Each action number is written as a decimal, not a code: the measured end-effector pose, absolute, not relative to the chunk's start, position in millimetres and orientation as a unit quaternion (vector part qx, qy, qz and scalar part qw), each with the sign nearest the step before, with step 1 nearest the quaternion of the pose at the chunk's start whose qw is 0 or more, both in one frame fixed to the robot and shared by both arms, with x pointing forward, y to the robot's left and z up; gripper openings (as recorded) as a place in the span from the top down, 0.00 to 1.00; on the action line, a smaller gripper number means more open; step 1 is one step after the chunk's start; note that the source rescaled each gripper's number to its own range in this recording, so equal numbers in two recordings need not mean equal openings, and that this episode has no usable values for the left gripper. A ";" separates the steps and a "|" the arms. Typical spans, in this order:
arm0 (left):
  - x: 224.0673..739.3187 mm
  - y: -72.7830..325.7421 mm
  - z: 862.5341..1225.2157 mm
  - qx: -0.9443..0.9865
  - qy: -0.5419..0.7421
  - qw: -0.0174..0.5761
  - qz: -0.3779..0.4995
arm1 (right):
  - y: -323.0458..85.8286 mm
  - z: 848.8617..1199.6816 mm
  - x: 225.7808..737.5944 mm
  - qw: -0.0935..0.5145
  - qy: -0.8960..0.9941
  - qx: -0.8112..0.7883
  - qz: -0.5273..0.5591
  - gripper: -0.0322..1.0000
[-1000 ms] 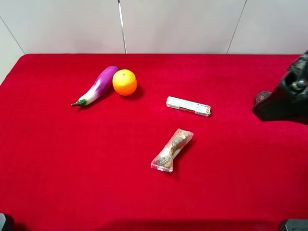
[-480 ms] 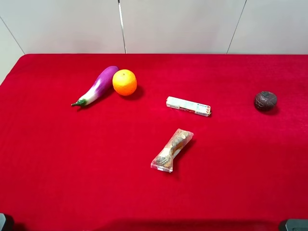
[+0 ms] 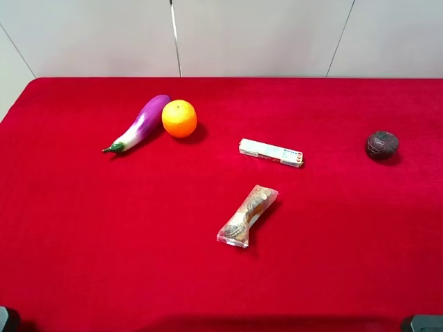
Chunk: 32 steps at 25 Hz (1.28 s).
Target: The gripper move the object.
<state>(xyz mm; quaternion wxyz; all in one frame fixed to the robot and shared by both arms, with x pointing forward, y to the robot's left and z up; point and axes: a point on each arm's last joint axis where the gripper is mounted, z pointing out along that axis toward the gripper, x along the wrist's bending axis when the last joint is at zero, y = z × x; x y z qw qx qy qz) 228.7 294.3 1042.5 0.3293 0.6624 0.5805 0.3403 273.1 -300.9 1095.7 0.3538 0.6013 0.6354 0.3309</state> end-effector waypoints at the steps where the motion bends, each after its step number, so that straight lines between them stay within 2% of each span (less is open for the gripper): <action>1: 228.7 294.3 1042.5 0.662 0.580 0.329 0.340 | -301.5 1092.0 268.5 0.360 0.629 0.603 0.333 0.00; 6: 228.7 294.3 1042.5 0.662 0.580 0.329 0.340 | -300.9 1076.6 251.6 0.384 0.603 0.601 0.358 0.00; 13: 228.7 294.3 1042.5 0.662 0.580 0.329 0.340 | -298.6 1060.5 240.7 0.381 0.597 0.599 0.374 0.00; 32: 228.7 294.3 1042.5 0.662 0.580 0.329 0.340 | -298.5 1055.5 234.6 0.387 0.593 0.595 0.379 0.00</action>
